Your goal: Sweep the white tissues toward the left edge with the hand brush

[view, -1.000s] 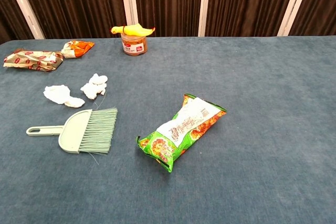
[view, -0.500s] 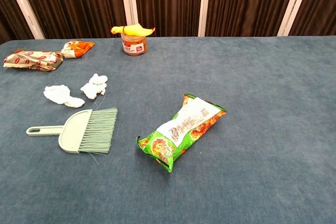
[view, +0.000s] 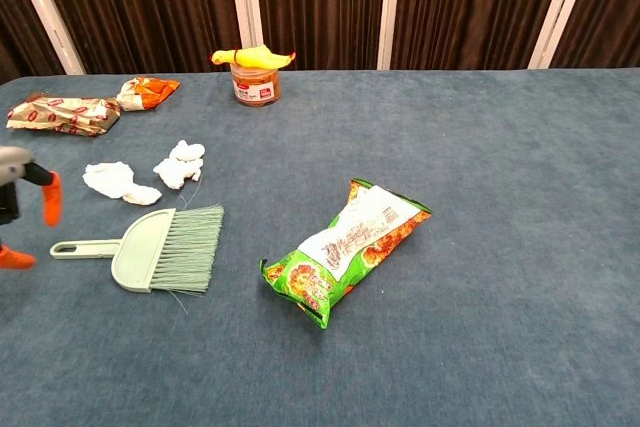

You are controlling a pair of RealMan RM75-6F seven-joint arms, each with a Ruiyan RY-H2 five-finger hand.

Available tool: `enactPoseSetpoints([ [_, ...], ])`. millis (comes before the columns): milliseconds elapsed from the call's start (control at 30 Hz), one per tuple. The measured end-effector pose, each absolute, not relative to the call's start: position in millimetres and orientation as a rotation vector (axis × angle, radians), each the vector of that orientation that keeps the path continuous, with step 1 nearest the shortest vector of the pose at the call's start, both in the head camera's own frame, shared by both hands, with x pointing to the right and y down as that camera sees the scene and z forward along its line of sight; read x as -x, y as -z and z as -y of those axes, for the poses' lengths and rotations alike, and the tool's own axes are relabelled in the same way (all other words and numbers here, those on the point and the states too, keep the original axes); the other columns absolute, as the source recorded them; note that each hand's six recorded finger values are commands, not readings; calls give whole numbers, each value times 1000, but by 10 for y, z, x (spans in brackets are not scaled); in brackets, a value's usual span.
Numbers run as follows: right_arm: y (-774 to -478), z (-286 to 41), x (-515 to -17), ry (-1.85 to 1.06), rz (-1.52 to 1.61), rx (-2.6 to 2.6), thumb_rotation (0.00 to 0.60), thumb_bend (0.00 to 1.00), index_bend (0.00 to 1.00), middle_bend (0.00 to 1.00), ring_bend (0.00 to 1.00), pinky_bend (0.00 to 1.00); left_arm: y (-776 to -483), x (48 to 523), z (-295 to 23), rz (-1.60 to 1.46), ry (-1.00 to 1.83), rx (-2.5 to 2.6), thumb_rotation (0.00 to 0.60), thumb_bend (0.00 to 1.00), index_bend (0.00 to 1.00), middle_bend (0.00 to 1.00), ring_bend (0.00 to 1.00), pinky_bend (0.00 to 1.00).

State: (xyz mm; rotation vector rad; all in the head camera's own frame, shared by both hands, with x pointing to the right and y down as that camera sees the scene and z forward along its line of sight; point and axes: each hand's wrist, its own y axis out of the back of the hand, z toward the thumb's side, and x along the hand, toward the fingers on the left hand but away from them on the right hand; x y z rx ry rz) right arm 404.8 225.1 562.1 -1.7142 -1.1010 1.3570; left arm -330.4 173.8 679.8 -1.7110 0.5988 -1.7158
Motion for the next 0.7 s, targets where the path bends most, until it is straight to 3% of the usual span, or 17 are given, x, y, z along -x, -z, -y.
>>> enactPoseSetpoints([
  [267,-5615,-2248,-4033,-1352,1105,1721,600,343,0,0,0,0,-6970,3136,-1688,-592,1740,1702,600,412,421,1000,1000,968],
  [700,-5621,-2263,-4037,-1353,1105,1726,600,344,0,0,0,0,-7143,3098,-1695,-586,1801,1707,600,415,415,1000,1000,968],
])
